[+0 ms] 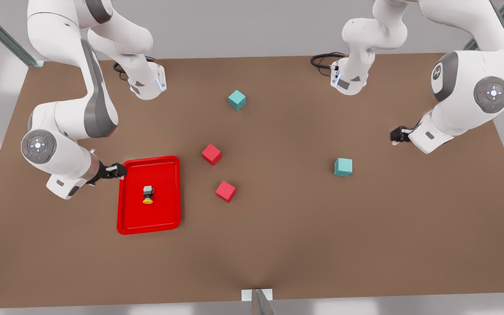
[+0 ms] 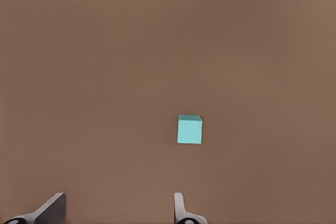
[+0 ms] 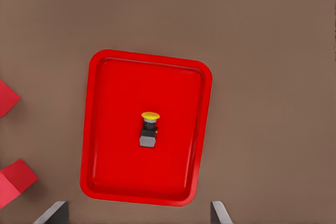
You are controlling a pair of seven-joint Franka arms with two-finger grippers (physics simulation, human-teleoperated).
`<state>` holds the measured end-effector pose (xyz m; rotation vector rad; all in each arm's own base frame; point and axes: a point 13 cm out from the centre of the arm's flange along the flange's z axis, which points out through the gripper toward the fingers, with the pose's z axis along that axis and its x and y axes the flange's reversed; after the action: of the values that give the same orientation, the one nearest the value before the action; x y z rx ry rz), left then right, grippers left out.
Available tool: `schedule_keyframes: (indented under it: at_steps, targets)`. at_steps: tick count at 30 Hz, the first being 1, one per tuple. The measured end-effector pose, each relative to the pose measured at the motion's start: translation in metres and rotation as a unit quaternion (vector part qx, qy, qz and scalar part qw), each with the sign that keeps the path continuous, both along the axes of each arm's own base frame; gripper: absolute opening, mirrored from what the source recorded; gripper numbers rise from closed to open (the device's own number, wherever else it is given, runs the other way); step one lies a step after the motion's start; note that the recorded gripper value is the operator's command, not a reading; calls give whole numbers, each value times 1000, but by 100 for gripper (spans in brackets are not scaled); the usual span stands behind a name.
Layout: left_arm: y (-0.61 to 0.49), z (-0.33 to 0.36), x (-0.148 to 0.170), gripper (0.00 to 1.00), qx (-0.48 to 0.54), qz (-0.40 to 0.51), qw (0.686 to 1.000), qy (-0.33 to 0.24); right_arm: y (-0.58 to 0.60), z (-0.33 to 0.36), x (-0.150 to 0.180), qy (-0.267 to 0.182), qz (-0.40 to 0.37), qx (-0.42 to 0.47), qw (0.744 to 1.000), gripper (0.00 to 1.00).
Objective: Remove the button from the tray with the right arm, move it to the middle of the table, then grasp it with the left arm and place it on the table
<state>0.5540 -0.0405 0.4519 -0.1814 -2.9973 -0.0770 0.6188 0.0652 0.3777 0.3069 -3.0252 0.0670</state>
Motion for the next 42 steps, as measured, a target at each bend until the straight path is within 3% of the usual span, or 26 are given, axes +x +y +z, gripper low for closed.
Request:
schedule_keyframes:
  at_steps: [3,7,11,17,23,29,30,31,32,34,35,36,42]
  targets:
    - [1,0,9,100,2,5,1000,-16,-1,-6,4,6,-11,0,1000,100]
    - [-4,-9,18,100,3,6,1000,-20,-6,-93,-1,81,-31,5,996,100]
    - [-5,-21,24,100,6,9,1000,-16,-9,-213,-51,138,-34,-2,990,100]
    - [-5,-31,28,100,8,14,1000,-13,4,-307,-51,104,-41,17,994,100]
    - [-4,-36,30,100,11,17,1000,-11,9,-326,-36,68,-51,27,996,100]
    - [-5,-38,30,100,12,18,1000,-10,2,-335,-59,73,-68,23,995,100]
    - [-5,-39,30,100,12,19,1000,-9,3,-334,-59,71,-71,22,995,91]
    - [-5,-39,30,100,12,19,1000,-9,3,-333,-59,69,-75,22,995,74]
    - [-5,-39,30,100,12,19,1000,-9,3,-333,-59,68,-78,22,994,65]
    - [-5,-39,30,100,12,20,1000,-9,5,-331,-57,65,-84,22,994,61]
    - [-5,-39,30,100,12,20,1000,-9,5,-330,-55,63,-86,22,994,45]
    - [-5,-39,30,100,12,20,1000,-9,6,-330,-53,61,-89,23,994,38]
    - [-5,-40,31,100,13,22,1000,-8,10,-323,-44,50,-96,29,994,35]
